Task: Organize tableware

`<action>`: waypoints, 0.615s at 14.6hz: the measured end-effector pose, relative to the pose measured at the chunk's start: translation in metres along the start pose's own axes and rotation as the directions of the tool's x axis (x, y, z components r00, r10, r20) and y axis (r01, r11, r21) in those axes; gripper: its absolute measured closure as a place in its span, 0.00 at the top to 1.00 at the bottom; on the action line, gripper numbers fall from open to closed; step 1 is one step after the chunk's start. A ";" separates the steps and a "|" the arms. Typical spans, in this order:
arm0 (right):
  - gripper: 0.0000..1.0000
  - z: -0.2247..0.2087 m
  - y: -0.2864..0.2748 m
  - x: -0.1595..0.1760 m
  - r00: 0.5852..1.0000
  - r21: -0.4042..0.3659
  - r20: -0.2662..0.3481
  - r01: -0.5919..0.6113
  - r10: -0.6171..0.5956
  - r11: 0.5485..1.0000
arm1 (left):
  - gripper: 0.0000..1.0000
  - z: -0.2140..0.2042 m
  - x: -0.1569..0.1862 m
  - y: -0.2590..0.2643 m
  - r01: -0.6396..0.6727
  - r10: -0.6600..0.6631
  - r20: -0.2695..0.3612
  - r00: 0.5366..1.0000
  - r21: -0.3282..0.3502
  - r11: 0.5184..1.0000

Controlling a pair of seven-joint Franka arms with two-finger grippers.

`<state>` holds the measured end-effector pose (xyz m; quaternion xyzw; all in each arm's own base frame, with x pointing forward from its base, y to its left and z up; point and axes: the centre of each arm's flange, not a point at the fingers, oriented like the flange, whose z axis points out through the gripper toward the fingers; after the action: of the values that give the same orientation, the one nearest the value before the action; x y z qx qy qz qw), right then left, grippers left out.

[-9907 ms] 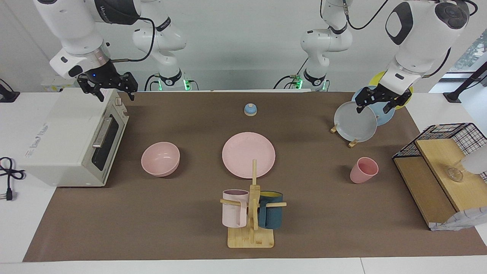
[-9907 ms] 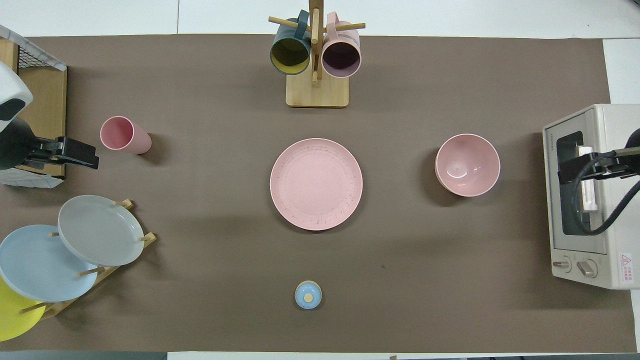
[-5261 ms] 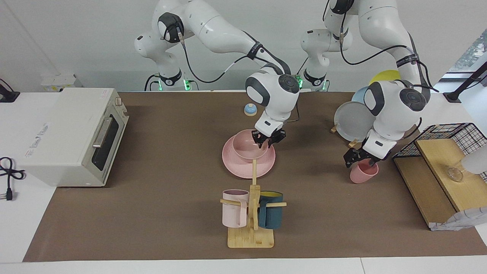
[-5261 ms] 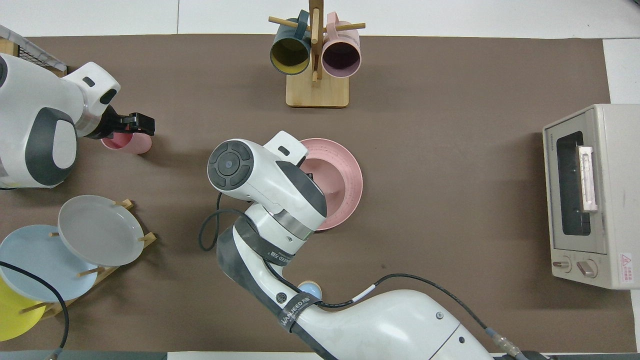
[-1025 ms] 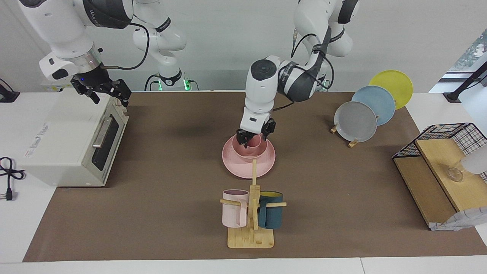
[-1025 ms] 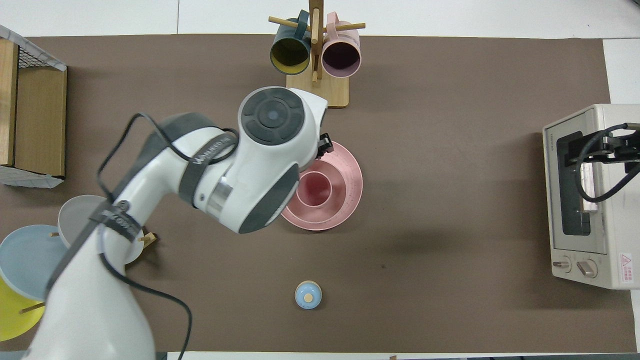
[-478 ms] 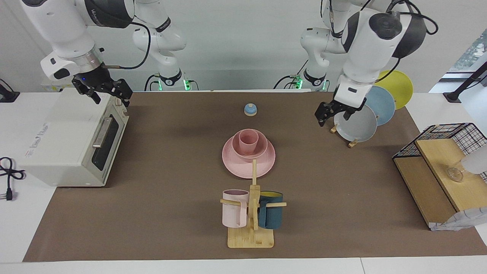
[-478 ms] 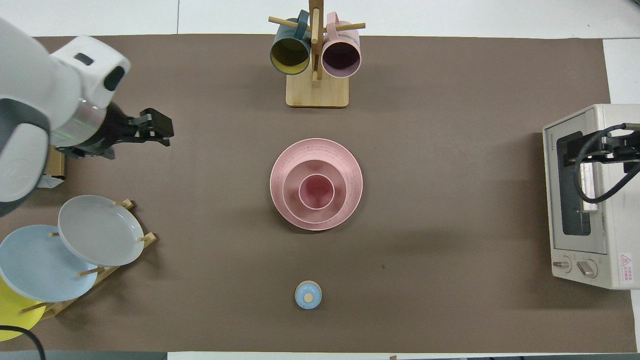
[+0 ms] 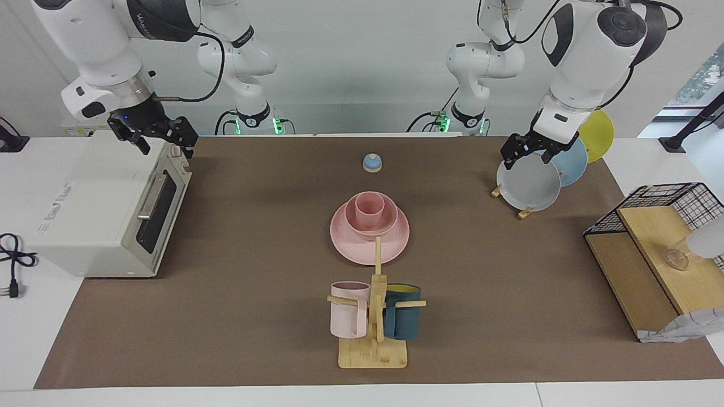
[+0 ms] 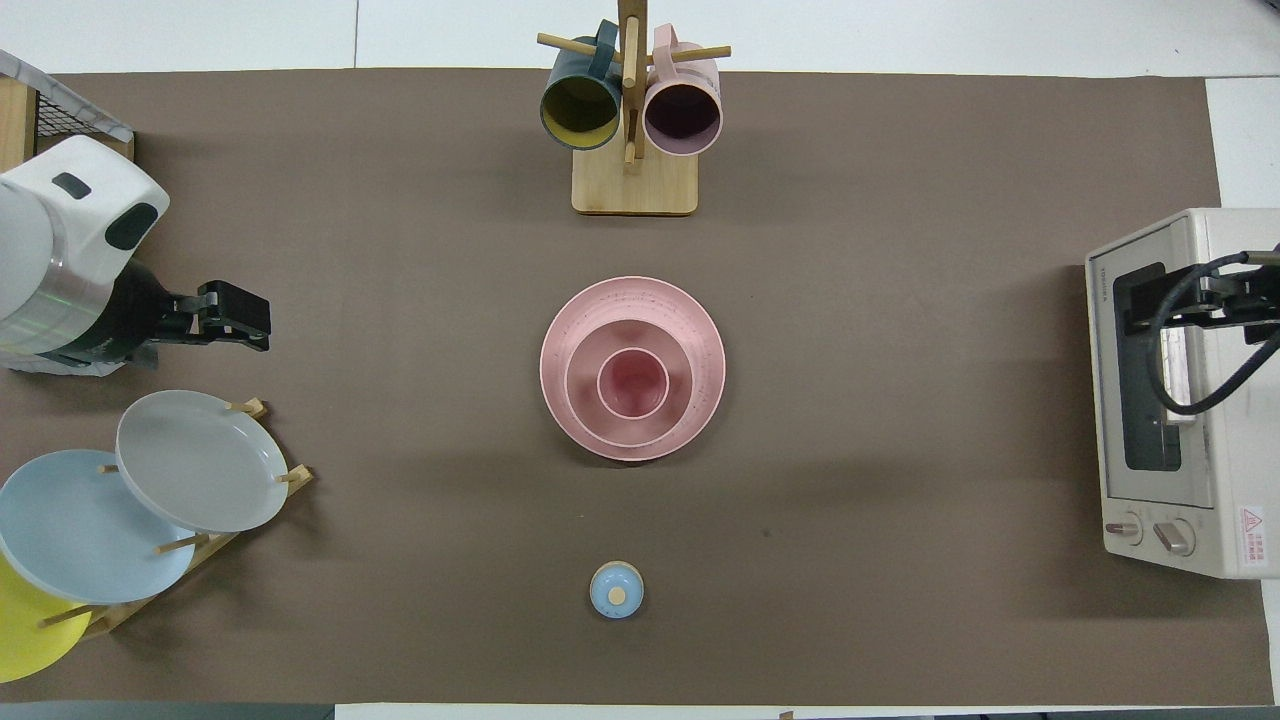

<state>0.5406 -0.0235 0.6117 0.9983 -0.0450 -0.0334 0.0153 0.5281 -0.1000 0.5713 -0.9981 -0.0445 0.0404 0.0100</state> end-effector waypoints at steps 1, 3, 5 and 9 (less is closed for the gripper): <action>1.00 0.000 0.000 -0.001 1.000 0.000 0.006 0.005 -0.005 1.000 | 1.00 0.001 0.000 -0.003 0.003 -0.004 -0.009 1.000 -0.003 1.000; 1.00 0.000 -0.003 -0.002 1.000 -0.001 0.013 0.012 -0.012 1.000 | 1.00 -0.003 0.003 -0.013 0.021 -0.022 -0.038 0.999 -0.013 1.000; 1.00 -0.002 -0.007 -0.003 1.000 -0.001 0.010 0.019 -0.019 1.000 | 1.00 -0.007 0.005 -0.021 0.035 -0.035 -0.046 0.998 -0.016 0.999; 1.00 -0.003 -0.008 -0.003 1.000 -0.001 0.008 0.021 -0.021 1.000 | 1.00 -0.036 0.000 -0.030 0.050 -0.051 -0.022 0.998 -0.008 0.999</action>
<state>0.5387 -0.0154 0.6146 0.9986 -0.0344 -0.0374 0.0155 0.5286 -0.0707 0.6083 -0.9971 -0.0698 0.0287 0.0077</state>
